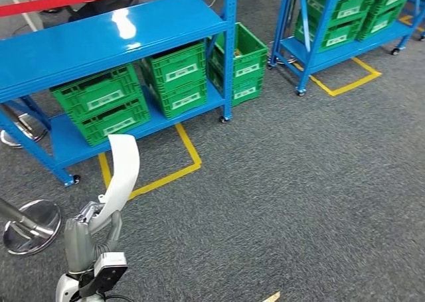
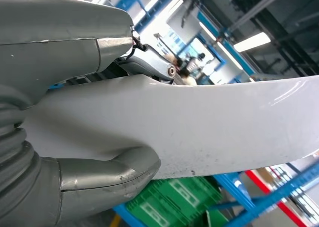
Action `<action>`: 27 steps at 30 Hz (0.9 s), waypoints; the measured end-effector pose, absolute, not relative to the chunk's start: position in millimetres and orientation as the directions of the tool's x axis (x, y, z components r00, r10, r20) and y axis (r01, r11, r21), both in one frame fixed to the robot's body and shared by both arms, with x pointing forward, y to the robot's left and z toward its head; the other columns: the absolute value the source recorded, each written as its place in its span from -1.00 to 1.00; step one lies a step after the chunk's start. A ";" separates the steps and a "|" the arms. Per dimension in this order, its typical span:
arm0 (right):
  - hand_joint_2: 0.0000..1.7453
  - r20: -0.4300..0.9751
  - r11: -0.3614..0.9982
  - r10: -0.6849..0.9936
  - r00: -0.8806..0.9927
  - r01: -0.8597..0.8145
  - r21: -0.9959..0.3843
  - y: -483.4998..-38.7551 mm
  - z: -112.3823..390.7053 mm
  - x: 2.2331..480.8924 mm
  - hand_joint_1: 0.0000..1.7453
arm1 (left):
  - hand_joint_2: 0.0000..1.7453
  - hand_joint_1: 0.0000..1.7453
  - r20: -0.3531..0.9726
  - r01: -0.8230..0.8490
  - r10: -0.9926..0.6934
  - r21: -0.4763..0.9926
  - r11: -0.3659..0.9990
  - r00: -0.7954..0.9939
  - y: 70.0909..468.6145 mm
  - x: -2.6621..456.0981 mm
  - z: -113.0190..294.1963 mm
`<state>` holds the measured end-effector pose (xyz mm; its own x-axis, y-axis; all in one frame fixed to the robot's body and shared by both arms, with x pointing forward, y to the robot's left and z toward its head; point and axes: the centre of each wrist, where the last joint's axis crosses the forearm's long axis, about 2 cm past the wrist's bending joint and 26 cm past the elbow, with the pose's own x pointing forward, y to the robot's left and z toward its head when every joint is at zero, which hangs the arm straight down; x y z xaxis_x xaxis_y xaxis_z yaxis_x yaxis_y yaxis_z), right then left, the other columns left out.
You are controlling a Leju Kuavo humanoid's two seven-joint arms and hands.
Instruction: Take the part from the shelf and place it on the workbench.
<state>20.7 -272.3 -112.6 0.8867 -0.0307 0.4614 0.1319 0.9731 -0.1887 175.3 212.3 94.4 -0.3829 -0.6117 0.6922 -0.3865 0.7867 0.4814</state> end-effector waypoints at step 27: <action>1.00 0.456 0.957 -0.065 0.887 0.185 -0.223 -270.9 -112.2 21.9 -1.00 | 1.00 1.00 0.709 -0.350 -0.584 0.472 0.809 -0.394 208.7 180.2 91.3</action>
<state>21.9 -270.9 -112.2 0.8874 -0.0653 0.4564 0.1853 0.9569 -0.2234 180.2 208.7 91.3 -0.3942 -0.5841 0.7095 -0.3502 0.8092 0.4717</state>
